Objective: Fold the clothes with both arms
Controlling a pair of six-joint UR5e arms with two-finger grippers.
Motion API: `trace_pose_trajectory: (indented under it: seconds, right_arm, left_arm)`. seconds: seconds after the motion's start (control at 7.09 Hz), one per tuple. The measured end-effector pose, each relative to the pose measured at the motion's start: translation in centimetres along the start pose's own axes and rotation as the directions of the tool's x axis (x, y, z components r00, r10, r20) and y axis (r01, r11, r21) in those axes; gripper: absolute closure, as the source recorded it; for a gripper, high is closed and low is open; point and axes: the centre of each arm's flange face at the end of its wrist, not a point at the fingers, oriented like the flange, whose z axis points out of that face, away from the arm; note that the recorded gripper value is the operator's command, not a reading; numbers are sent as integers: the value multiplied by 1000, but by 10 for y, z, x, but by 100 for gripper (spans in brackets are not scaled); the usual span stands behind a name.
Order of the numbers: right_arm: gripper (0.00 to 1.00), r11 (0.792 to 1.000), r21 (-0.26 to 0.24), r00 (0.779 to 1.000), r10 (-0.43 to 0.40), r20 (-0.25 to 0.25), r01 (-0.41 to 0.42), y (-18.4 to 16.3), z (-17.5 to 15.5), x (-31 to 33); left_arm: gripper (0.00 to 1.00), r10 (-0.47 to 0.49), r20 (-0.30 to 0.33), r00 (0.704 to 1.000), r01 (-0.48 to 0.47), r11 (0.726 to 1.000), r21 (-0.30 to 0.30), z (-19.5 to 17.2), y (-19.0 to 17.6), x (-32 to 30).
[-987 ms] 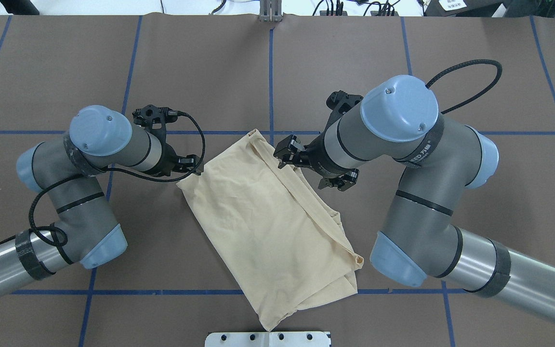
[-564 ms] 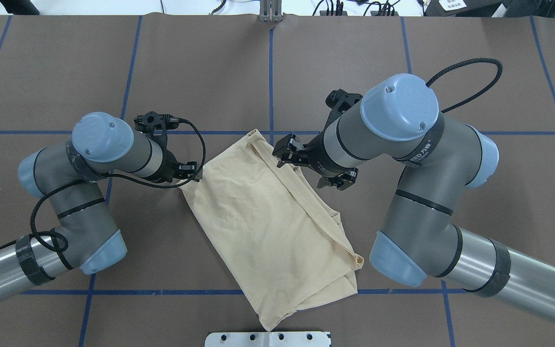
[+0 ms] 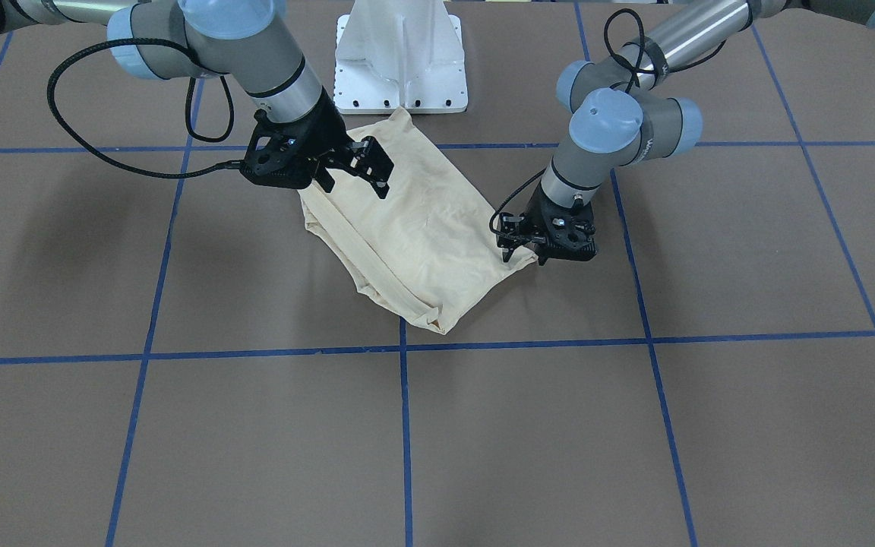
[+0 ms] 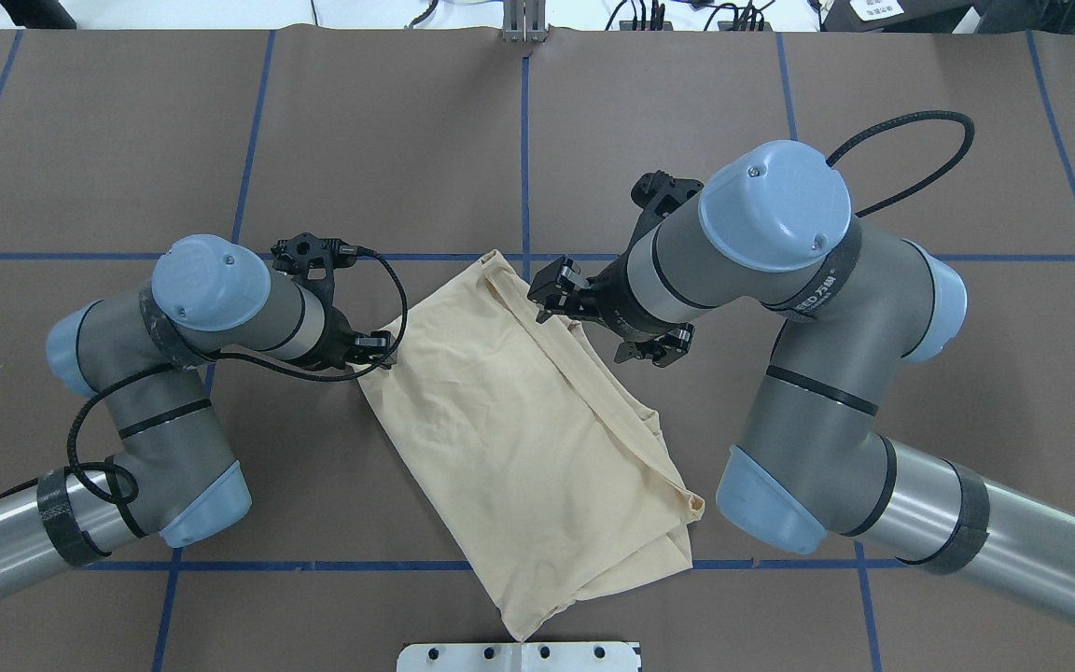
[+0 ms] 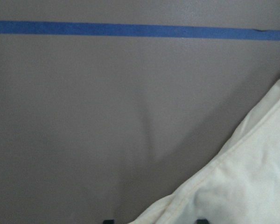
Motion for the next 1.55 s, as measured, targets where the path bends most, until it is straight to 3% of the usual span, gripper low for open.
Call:
trace_pose_trajectory:
  seconds: [0.28,0.85,1.27,1.55]
  right_arm:
    - [0,1000,1,1000,0,1,0,0,0,0]
    - [0,1000,2,1000,2,-2,-2,-1,0,1]
    - [0,1000,4,1000,4,-4,-4,-3,0,2]
    - [0,1000,7,1000,7,-5,-7,-5,0,4]
  left_arm:
    - [85,-2,17,1000,2,1000,-11,-8,4,6]
    - [100,-10,31,999,10,1000,-21,-18,7,15]
    - [100,-14,31,999,15,1000,-22,-17,6,18]
    - [100,-20,46,999,20,1000,18,-17,-6,19]
